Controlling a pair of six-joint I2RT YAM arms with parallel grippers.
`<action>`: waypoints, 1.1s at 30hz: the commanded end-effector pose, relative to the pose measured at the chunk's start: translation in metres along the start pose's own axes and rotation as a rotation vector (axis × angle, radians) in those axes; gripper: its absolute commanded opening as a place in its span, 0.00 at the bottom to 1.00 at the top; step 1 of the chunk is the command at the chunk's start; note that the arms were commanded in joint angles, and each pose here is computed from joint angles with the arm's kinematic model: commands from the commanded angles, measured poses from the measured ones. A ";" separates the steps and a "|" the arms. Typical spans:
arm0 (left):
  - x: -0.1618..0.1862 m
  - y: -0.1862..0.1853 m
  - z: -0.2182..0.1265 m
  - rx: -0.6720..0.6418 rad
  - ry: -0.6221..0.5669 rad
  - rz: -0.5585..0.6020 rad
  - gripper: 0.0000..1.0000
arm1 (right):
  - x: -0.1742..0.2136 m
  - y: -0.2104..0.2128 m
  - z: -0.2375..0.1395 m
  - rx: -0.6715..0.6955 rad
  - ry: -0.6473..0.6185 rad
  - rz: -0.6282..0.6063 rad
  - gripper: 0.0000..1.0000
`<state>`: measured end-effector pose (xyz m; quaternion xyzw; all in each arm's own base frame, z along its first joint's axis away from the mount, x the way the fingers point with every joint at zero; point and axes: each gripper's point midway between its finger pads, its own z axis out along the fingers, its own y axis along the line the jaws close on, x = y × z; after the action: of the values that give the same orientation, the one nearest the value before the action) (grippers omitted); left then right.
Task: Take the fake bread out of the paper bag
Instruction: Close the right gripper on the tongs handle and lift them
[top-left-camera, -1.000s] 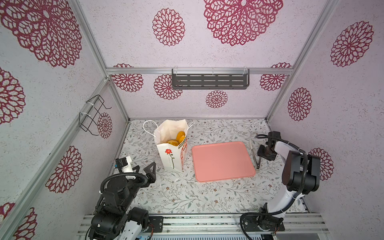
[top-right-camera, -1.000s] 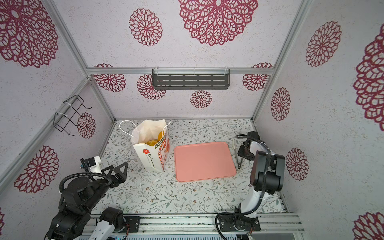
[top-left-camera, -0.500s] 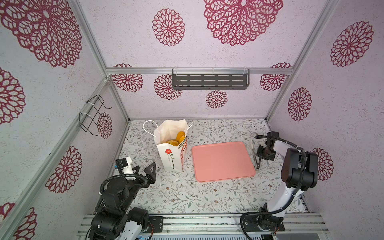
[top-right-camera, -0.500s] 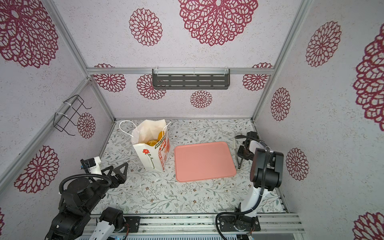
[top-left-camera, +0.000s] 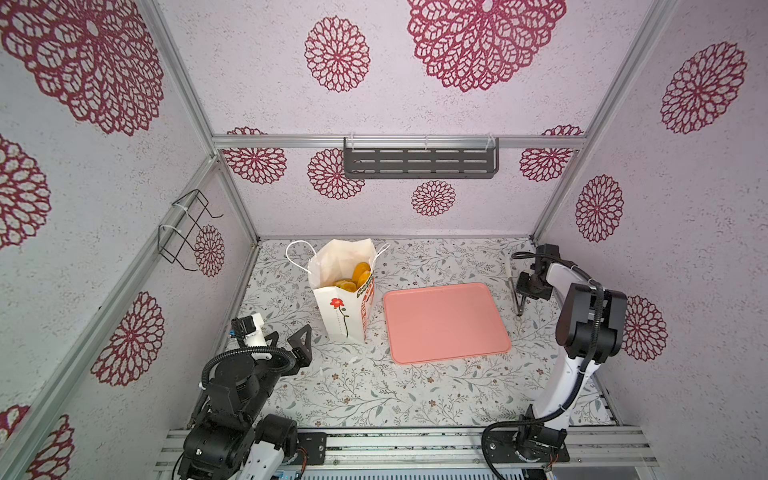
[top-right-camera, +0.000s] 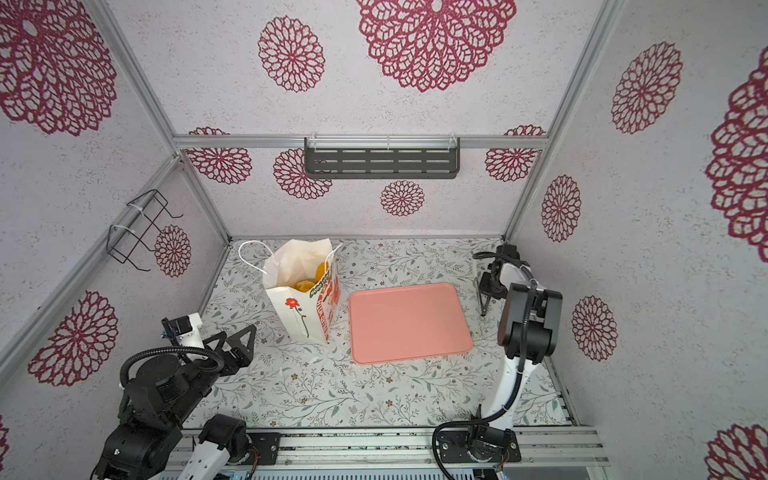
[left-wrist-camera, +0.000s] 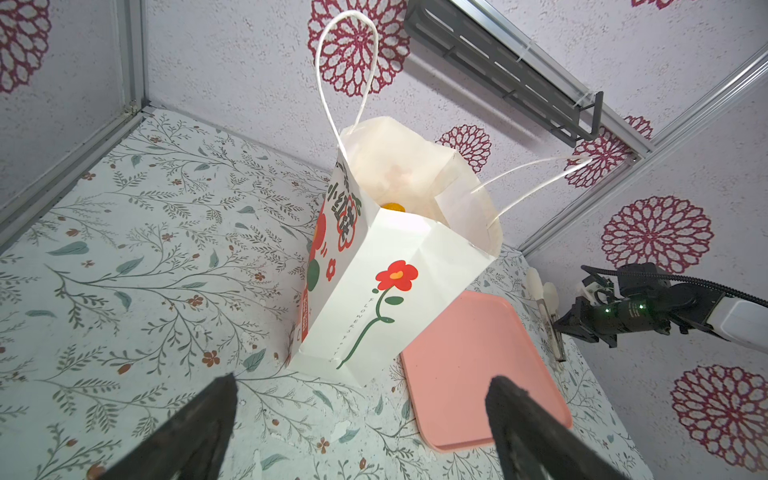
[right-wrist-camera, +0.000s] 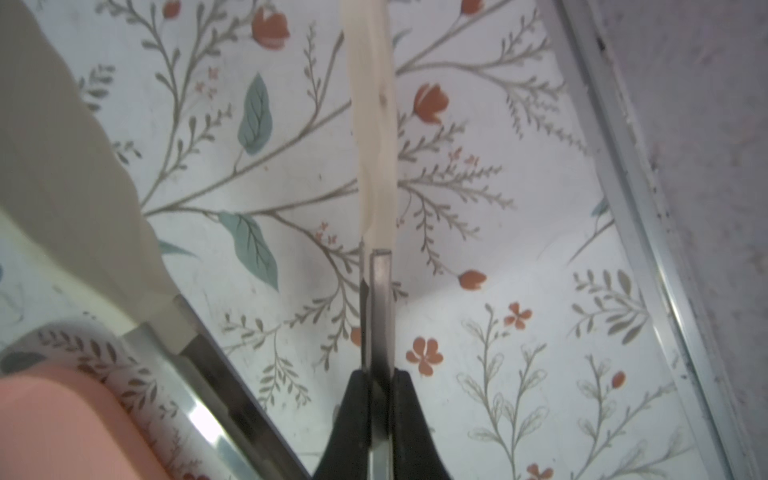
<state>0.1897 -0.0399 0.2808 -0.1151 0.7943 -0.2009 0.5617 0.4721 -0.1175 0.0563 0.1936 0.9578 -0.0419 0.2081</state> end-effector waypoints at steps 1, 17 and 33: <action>-0.003 0.001 0.003 -0.005 -0.020 0.009 0.97 | -0.027 0.001 -0.007 0.002 -0.039 -0.013 0.07; -0.005 0.005 0.003 -0.032 -0.030 0.008 0.97 | -0.049 0.008 -0.001 -0.004 0.006 -0.015 0.51; -0.005 0.005 -0.002 -0.021 -0.051 -0.006 0.97 | -0.009 0.025 -0.058 -0.180 -0.153 -0.081 0.93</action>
<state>0.1881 -0.0328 0.2816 -0.1275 0.7862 -0.1910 0.5737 0.4549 -0.0934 0.0936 0.1487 0.9586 0.0060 0.2429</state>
